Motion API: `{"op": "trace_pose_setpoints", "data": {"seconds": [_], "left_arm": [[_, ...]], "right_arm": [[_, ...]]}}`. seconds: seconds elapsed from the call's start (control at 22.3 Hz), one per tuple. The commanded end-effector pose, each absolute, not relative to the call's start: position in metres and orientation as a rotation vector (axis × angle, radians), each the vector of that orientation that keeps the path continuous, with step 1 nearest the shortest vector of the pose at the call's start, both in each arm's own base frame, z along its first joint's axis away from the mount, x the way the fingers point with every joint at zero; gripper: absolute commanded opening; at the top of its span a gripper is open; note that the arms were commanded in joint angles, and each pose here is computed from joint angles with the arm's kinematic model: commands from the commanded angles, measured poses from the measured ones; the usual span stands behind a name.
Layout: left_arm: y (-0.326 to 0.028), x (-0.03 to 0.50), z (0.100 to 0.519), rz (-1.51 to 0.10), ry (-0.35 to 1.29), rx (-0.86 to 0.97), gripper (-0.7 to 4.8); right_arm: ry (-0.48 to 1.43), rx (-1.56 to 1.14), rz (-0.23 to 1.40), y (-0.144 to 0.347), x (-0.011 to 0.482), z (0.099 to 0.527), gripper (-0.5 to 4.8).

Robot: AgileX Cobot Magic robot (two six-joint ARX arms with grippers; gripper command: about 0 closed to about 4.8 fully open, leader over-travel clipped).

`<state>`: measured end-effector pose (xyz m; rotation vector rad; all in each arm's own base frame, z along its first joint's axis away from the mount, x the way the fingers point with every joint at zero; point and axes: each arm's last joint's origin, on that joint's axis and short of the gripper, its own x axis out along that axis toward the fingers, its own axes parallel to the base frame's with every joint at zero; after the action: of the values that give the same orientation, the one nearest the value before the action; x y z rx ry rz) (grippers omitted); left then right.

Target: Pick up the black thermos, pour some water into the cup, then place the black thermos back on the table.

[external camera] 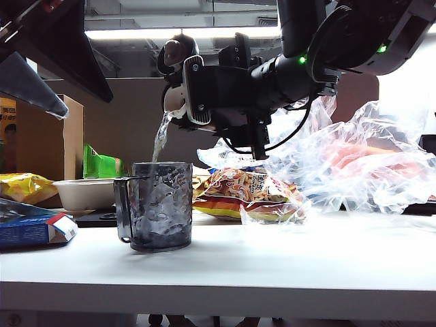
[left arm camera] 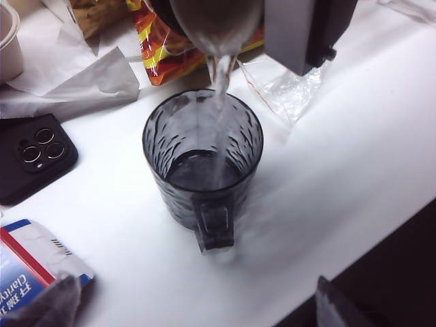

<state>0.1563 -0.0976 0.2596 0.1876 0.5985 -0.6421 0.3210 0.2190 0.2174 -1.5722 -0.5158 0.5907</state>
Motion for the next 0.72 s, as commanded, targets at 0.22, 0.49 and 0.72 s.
{"op": "trace_pose_setpoints", "data": {"seconds": [0.22, 0.49, 0.72], "left_arm": [[-0.0976, 0.1567, 0.2616, -0.649, 0.582, 0.208, 4.79], [-0.0975, 0.1564, 0.2612, -0.649, 0.587, 0.209, 4.79], [-0.0975, 0.1564, 0.2612, -0.649, 0.587, 0.209, 4.79]], "right_arm": [[-0.625, -1.564, 0.484, 0.2191, 0.3208, 0.2371, 1.16], [-0.624, -1.563, 0.484, 0.2191, 0.3208, 0.2371, 1.16], [-0.624, -1.563, 0.484, 0.219, 0.3209, 0.2371, 1.16]]}}
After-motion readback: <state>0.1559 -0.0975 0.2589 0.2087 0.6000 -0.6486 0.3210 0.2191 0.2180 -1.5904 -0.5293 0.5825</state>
